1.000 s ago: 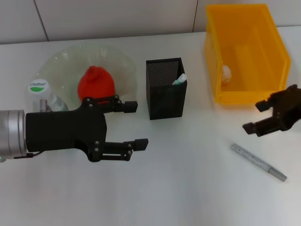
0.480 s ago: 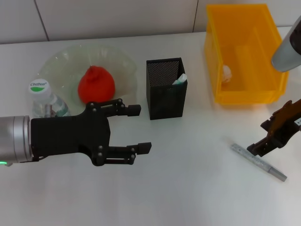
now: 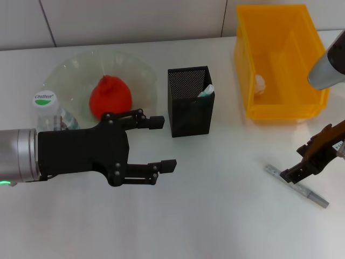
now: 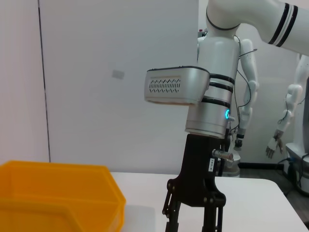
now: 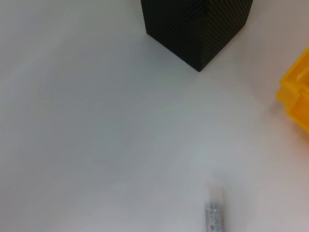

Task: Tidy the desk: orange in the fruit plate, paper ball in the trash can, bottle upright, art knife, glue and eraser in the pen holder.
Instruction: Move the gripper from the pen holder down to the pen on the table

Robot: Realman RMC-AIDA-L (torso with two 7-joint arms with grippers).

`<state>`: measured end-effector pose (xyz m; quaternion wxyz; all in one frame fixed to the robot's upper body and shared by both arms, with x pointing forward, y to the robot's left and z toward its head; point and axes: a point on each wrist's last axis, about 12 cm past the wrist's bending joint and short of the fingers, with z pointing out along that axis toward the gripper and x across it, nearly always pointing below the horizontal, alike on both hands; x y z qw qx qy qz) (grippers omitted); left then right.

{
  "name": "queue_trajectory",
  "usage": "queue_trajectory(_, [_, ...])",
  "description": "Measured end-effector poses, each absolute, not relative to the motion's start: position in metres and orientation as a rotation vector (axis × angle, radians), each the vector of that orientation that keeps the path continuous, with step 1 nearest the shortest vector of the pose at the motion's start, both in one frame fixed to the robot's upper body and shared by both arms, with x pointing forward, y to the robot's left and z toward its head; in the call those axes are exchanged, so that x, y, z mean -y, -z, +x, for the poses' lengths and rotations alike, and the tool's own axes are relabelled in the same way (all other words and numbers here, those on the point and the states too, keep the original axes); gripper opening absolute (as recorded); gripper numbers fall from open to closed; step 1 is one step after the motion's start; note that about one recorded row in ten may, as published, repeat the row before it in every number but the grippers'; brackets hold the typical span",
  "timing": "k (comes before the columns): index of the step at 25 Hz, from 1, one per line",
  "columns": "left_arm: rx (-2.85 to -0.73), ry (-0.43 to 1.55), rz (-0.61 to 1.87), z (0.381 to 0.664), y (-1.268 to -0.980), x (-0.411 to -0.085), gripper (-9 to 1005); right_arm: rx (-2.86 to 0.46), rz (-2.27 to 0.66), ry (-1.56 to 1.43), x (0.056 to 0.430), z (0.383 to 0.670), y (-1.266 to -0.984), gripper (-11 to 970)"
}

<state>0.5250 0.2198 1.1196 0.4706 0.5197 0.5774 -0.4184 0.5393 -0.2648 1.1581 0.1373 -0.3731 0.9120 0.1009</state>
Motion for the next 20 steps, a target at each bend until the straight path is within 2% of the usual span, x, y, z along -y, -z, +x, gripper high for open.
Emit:
queue_trajectory(11, [-1.409,1.022,1.269,0.526,-1.121,-0.22,813,-2.62,-1.084,-0.275,0.255,0.546,-1.144,760])
queue_trajectory(16, [-1.408,1.017,1.265,0.527,-1.122,-0.221,813,-2.604,-1.096,-0.285,0.249,0.548,-1.141,695])
queue_trajectory(20, [-1.407,1.014,1.267,0.527,-1.122,-0.222,813,-2.604,-1.096,-0.298,0.247,0.549,-1.14,592])
